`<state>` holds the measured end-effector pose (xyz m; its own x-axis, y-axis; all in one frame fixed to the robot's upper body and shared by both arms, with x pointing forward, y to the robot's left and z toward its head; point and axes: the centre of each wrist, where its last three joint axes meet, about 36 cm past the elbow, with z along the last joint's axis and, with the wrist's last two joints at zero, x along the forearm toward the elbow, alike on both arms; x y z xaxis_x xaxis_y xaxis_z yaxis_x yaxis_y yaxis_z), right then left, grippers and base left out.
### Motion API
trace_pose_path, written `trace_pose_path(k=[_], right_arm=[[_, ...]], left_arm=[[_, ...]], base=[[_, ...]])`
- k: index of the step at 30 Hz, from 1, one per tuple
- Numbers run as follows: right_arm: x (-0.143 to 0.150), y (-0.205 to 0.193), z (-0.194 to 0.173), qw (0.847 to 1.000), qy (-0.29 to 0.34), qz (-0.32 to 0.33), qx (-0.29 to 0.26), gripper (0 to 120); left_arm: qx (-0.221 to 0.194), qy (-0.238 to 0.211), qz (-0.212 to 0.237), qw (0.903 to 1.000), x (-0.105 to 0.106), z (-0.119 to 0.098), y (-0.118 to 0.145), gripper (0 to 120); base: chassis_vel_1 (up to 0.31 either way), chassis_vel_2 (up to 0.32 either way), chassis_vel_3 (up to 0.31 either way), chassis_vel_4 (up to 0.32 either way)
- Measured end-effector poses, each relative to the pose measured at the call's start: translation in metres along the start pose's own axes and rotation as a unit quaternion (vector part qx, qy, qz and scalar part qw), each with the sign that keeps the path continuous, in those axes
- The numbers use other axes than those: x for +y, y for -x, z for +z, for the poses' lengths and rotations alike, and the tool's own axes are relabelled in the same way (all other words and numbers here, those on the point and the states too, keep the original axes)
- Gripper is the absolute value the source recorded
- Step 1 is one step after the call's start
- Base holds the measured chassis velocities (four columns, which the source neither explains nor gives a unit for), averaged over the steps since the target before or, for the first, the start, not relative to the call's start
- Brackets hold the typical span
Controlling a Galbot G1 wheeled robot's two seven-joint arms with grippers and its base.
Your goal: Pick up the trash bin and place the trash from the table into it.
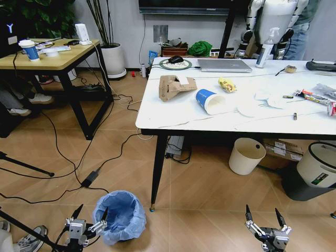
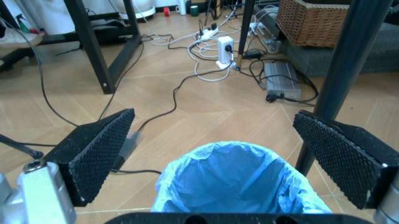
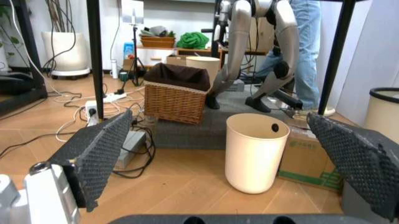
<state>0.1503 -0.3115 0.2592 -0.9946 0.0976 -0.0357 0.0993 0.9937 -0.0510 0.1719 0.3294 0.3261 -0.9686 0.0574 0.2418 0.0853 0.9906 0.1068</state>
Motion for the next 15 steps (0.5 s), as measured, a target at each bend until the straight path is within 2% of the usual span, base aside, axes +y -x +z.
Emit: trace_pose_path(k=[15], right_arm=[[0.0012, 0.0002, -0.0002, 1.000, 0.001, 0.000, -0.001, 100]], left_arm=[[0.002, 0.005, 0.002, 1.0000, -0.0004, 0.0006, -0.0015, 100]], base=[[0.000, 0.000, 0.000, 0.000]])
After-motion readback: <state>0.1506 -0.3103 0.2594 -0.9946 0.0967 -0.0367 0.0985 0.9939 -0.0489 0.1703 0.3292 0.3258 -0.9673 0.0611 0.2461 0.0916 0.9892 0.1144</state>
